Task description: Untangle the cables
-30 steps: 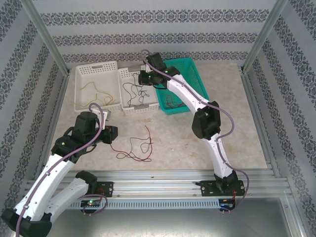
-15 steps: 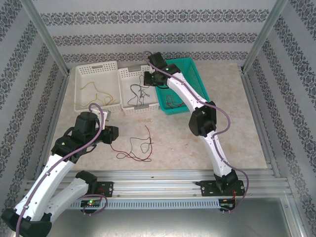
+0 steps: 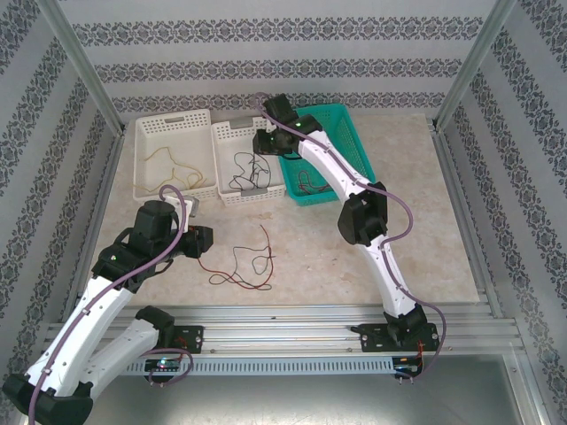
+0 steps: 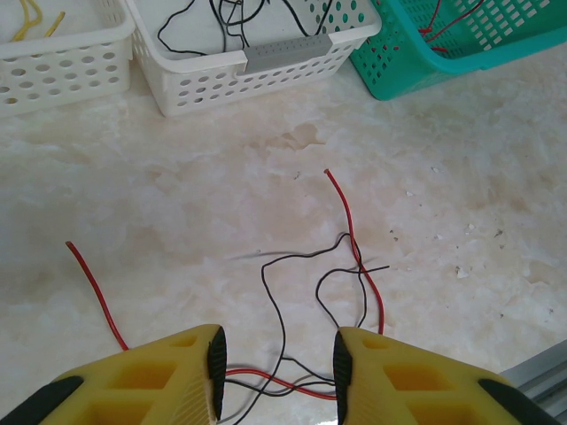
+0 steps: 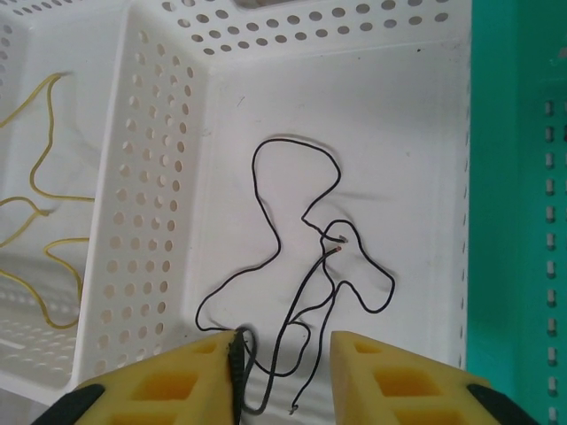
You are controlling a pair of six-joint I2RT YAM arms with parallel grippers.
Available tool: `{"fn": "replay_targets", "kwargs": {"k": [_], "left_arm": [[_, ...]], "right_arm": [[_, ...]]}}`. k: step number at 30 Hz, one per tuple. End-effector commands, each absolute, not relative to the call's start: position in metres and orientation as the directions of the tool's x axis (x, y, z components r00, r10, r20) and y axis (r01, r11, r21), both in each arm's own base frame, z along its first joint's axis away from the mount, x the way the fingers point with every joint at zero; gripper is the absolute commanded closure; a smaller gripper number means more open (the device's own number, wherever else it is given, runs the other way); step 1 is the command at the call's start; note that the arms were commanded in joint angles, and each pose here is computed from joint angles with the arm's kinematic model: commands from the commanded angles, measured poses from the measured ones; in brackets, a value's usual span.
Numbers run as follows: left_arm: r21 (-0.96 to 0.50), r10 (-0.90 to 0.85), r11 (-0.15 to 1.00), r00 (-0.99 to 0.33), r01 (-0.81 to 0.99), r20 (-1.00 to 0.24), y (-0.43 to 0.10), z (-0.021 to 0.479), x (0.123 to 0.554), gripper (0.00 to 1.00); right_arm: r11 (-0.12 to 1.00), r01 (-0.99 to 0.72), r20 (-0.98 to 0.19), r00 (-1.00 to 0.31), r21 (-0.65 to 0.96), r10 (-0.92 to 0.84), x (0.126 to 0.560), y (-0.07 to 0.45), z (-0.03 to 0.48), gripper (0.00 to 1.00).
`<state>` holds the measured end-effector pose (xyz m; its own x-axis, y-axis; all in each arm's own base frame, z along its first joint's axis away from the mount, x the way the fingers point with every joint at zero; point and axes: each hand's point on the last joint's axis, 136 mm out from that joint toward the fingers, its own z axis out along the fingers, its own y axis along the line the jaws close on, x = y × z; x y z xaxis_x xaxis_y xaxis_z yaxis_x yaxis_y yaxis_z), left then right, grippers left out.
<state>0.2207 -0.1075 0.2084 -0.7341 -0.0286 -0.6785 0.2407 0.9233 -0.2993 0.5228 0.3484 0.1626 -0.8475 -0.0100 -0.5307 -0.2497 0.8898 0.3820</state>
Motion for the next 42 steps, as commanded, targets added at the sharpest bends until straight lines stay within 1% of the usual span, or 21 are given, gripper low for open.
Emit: {"fn": "replay_targets", "kwargs": {"k": [1,7,12,16,20,26,32,38,42], "left_arm": [[-0.284,-0.027,0.928,-0.718,0.24,-0.696,-0.104,0.209,0.223,0.62],[-0.282,-0.028,0.929,-0.713,0.241,-0.7,-0.103,0.211,0.223,0.6],[-0.285,-0.026,0.927,-0.716,0.245,-0.698,-0.104,0.211,0.223,0.6],[-0.288,-0.026,0.925,-0.715,0.247,-0.698,-0.105,0.211,0.223,0.59],[-0.293,-0.025,0.922,-0.718,0.252,-0.695,-0.107,0.21,0.223,0.54],[-0.305,-0.023,0.916,-0.727,0.26,-0.687,-0.11,0.208,0.223,0.47],[-0.326,-0.011,0.906,-0.754,0.271,-0.657,-0.116,0.201,0.223,0.43],[-0.346,0.002,0.9,-0.796,0.265,-0.606,-0.122,0.189,0.224,0.4],[-0.364,0.007,0.897,-0.834,0.249,-0.552,-0.127,0.176,0.226,0.38]], "right_arm": [[0.868,-0.31,-0.6,-0.8,0.387,-0.018,0.511,0.355,0.217,0.65],[0.846,-0.382,-0.649,-0.759,0.371,-0.058,0.485,0.363,0.25,0.6],[0.835,-0.401,-0.645,-0.76,0.377,-0.073,0.457,0.36,0.255,0.59],[0.808,-0.429,-0.644,-0.761,0.405,-0.081,0.426,0.355,0.256,0.58],[0.775,-0.484,-0.661,-0.742,0.407,-0.116,0.381,0.35,0.253,0.54],[0.761,-0.51,-0.626,-0.759,0.4,-0.179,0.313,0.341,0.209,0.53],[0.792,-0.487,-0.572,-0.79,0.369,-0.219,0.267,0.328,0.151,0.53],[0.819,-0.447,-0.52,-0.825,0.359,-0.222,0.243,0.32,0.106,0.54],[0.822,-0.423,-0.511,-0.837,0.381,-0.194,0.234,0.318,0.091,0.54]]}}
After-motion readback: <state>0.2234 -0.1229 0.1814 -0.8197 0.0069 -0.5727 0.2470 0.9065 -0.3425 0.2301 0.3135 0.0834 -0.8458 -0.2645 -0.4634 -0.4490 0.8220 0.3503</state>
